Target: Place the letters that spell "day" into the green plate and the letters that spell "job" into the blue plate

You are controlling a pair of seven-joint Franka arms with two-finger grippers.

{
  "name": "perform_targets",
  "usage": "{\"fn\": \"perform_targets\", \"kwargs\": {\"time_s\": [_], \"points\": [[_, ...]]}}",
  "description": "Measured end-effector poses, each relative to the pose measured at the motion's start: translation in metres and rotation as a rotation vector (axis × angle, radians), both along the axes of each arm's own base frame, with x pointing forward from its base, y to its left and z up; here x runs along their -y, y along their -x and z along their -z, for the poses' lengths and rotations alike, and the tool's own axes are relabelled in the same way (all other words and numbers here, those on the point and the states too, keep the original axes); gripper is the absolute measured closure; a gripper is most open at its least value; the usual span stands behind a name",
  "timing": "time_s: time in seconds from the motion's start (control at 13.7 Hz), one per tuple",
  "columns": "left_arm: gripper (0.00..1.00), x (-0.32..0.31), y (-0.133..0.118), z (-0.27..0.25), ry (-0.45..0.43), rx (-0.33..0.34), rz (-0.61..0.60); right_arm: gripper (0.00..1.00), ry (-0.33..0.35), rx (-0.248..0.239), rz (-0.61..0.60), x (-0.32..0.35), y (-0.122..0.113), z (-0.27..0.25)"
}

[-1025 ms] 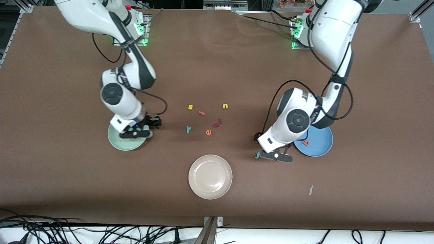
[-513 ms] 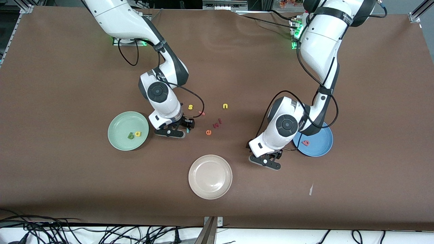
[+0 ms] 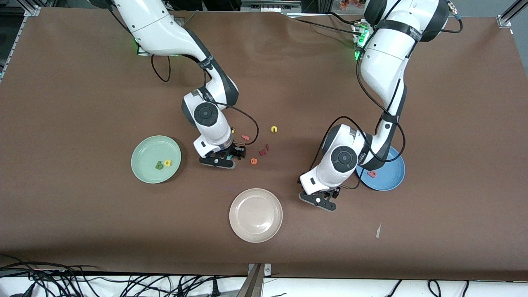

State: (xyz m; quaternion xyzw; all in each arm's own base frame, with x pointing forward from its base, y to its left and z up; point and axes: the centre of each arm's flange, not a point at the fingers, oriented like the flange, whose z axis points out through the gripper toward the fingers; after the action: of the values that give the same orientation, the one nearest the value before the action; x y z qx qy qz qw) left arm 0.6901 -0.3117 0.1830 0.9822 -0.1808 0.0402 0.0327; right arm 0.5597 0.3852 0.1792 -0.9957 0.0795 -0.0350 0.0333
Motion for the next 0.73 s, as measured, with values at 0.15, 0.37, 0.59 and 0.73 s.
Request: {"fn": "perform_targets", "kwargs": {"time_s": [0.15,0.37,0.59,0.73], "points": [[0.02,-0.001,0.001,0.008,-0.004,-0.009,0.001,0.36,0.016,0.005,-0.009,-0.001,0.001,0.004],[0.16,-0.001,0.003,0.016,-0.009,-0.019,0.002,0.51,0.026,0.011,-0.013,0.002,0.000,0.003],[0.52,-0.001,0.000,0.012,-0.007,-0.009,0.001,0.59,0.032,0.015,-0.020,0.002,0.000,0.003],[0.71,-0.001,-0.001,0.010,-0.005,-0.006,0.002,0.74,0.032,0.024,-0.027,0.001,0.000,-0.001]]}}
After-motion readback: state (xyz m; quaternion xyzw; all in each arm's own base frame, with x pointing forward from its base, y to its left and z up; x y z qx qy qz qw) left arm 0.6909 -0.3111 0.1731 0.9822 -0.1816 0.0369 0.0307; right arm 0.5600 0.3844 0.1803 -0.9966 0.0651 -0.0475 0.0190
